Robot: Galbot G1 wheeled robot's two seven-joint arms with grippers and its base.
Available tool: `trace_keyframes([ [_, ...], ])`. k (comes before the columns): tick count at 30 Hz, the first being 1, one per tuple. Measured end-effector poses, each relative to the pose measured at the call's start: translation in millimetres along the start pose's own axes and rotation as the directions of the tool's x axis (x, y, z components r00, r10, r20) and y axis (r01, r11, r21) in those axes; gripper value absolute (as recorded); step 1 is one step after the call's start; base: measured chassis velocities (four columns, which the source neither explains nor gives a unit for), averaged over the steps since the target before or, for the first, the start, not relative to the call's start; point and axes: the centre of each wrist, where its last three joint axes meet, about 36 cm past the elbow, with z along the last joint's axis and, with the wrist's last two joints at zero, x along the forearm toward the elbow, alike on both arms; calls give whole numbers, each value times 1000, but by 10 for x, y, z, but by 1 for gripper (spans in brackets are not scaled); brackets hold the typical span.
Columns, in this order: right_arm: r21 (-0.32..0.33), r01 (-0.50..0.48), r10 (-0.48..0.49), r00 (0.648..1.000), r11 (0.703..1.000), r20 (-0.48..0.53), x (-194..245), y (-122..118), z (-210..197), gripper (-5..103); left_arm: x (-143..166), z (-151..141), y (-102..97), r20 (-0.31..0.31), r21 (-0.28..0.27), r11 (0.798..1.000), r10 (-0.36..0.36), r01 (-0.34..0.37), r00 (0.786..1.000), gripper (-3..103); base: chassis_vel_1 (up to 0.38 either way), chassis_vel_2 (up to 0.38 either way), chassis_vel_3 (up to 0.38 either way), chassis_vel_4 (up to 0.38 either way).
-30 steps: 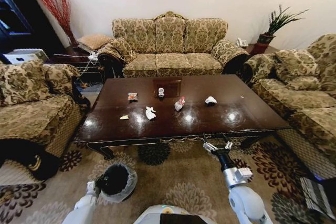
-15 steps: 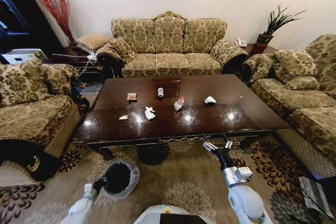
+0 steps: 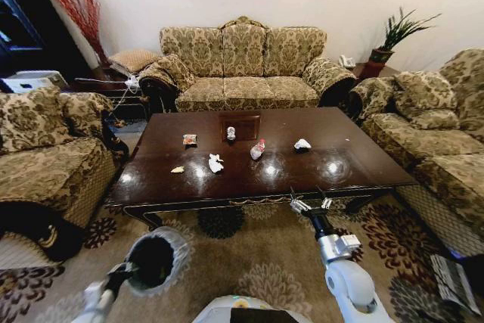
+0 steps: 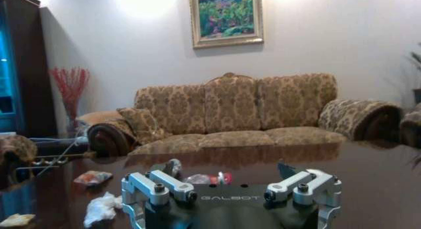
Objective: Move to the front of the table and place the trash on the table into the trash bin.
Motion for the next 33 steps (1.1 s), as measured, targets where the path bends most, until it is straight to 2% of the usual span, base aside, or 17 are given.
trace_keyframes([
  [2,-9,1,-1,1000,1000,1,5,15,20,100,172,-190,46,37,-17,1000,-3,4,999,3,0,0,0,0],
  [3,-18,-4,5,1000,1000,7,28,33,38,100,310,-391,67,73,-35,999,0,2,997,3,0,0,0,0],
  [4,-18,-4,5,1000,1000,7,28,33,38,100,310,-391,67,73,-35,999,0,2,997,3,0,0,0,0],
  [7,-32,-7,8,1000,999,22,34,55,48,100,656,-916,53,167,-64,998,12,-1,986,3,0,0,0,0],
  [9,-33,-4,4,1000,999,25,27,58,45,100,687,-999,41,184,-66,998,13,-1,983,3,0,0,0,0],
  [11,-36,6,-5,999,999,40,3,66,36,100,750,-1427,-59,284,-52,999,11,3,959,3,0,0,0,0],
  [13,-37,8,-7,999,999,43,-3,69,32,100,745,-1559,-102,313,-41,999,10,3,950,3,0,0,0,0],
  [14,-40,12,-10,999,999,48,-13,78,26,100,719,-1781,-179,364,-25,1000,8,1,931,3,0,0,0,0],
  [15,-40,12,-10,999,999,48,-13,78,26,100,719,-1781,-179,364,-25,1000,8,1,931,3,0,0,0,0],
  [17,-41,24,-21,997,999,68,-39,87,14,100,626,-2313,-314,479,4,1000,2,-4,878,3,0,0,0,0],
  [18,-41,24,-21,997,999,68,-39,87,14,100,626,-2313,-314,479,4,1000,2,-4,878,3,0,0,0,0],
  [20,-34,32,-29,996,999,79,-57,56,8,100,553,-2738,-391,550,25,999,17,-37,835,3,0,0,0,0],
  [22,-30,32,-29,996,999,80,-64,39,16,100,527,-2837,-396,564,29,999,22,-46,825,3,0,0,0,0],
  [23,-23,29,-27,996,999,84,-76,11,42,100,421,-3031,-387,595,38,997,27,-62,803,3,0,0,0,0],
  [26,-12,22,-21,996,1000,87,-65,-7,80,100,211,-3150,-358,613,61,996,19,-71,790,3,0,0,0,0],
  [29,-10,6,-5,997,1000,76,9,6,122,100,-189,-3321,-331,637,111,990,-4,-87,771,3,0,0,0,0],
  [33,-8,-1,1,997,1000,78,31,17,89,100,-359,-3447,-422,653,121,987,0,-104,757,3,0,0,0,0],
])
